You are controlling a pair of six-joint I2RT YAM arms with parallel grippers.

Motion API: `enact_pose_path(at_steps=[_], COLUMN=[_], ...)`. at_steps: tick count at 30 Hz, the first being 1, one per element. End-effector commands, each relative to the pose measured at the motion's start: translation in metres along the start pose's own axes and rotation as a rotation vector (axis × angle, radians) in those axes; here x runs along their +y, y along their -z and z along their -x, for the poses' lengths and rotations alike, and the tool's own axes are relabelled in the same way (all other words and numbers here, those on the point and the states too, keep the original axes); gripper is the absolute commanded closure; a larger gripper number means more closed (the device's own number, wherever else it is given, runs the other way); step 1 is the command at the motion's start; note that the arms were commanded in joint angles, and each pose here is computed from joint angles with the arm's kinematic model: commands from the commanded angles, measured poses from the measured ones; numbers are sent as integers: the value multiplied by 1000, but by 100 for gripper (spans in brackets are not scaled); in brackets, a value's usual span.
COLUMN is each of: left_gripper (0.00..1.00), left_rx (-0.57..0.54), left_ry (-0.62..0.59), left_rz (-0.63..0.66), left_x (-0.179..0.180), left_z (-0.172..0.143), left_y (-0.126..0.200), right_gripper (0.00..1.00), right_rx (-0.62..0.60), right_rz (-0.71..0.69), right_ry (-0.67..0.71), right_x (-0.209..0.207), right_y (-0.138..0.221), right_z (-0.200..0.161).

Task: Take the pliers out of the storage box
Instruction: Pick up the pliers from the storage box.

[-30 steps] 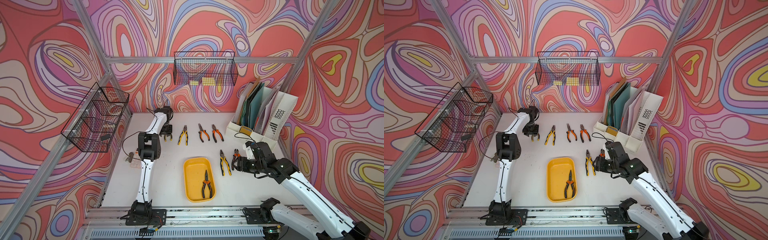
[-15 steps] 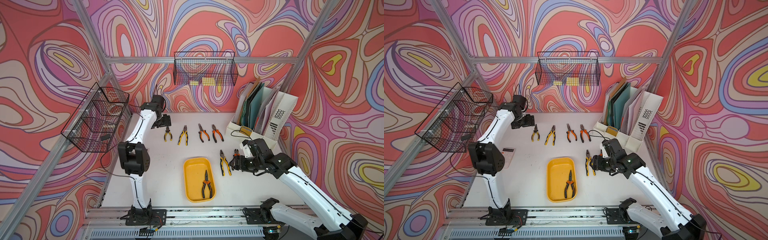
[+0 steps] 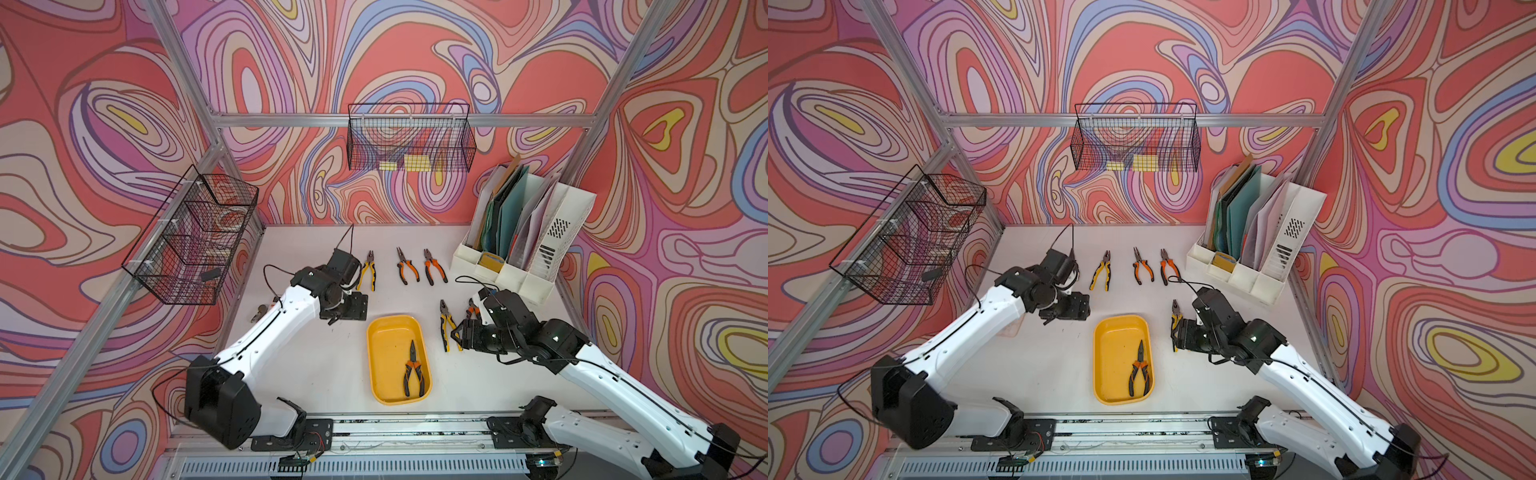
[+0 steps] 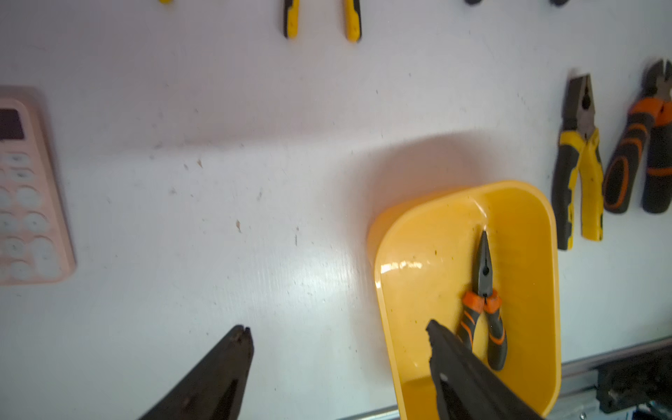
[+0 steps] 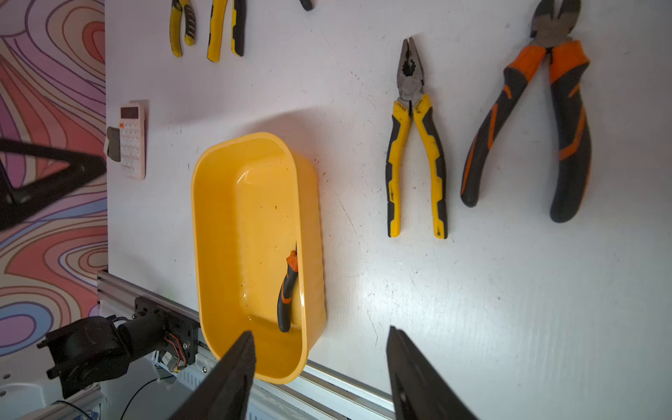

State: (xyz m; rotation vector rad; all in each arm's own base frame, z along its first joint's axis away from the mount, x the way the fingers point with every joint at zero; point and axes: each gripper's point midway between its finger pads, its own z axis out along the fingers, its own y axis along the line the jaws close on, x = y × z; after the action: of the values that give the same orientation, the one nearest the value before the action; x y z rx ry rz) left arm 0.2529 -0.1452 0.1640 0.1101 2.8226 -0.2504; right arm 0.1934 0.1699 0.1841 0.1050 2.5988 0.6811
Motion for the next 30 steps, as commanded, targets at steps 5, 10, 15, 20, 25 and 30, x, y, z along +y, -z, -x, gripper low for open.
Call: enact_pose_path(at_steps=[5, 10, 15, 20, 25, 30], left_gripper=[20, 25, 28, 30, 32, 36], left_rx=[36, 75, 183, 242, 281, 322], left_ry=[21, -26, -96, -177, -271, -274], left_rz=[-52, -80, -83, 29, 10, 7], left_x=[-32, -70, -106, -119, -139, -140], left_z=[-68, -102, -126, -128, -130, -142], left_y=[22, 17, -7, -30, -56, -79], right_gripper=[38, 40, 40, 40, 41, 41], right_rx=[-46, -64, -74, -86, -102, -121], right_rz=[-44, -64, -76, -69, -74, -76], right_ry=[-69, -85, -93, -96, -94, -95], right_x=[-18, -23, -26, -29, -33, -38], right_y=[-8, -4, 2, 12, 24, 32], right_z=[-3, -2, -2, -4, -7, -8])
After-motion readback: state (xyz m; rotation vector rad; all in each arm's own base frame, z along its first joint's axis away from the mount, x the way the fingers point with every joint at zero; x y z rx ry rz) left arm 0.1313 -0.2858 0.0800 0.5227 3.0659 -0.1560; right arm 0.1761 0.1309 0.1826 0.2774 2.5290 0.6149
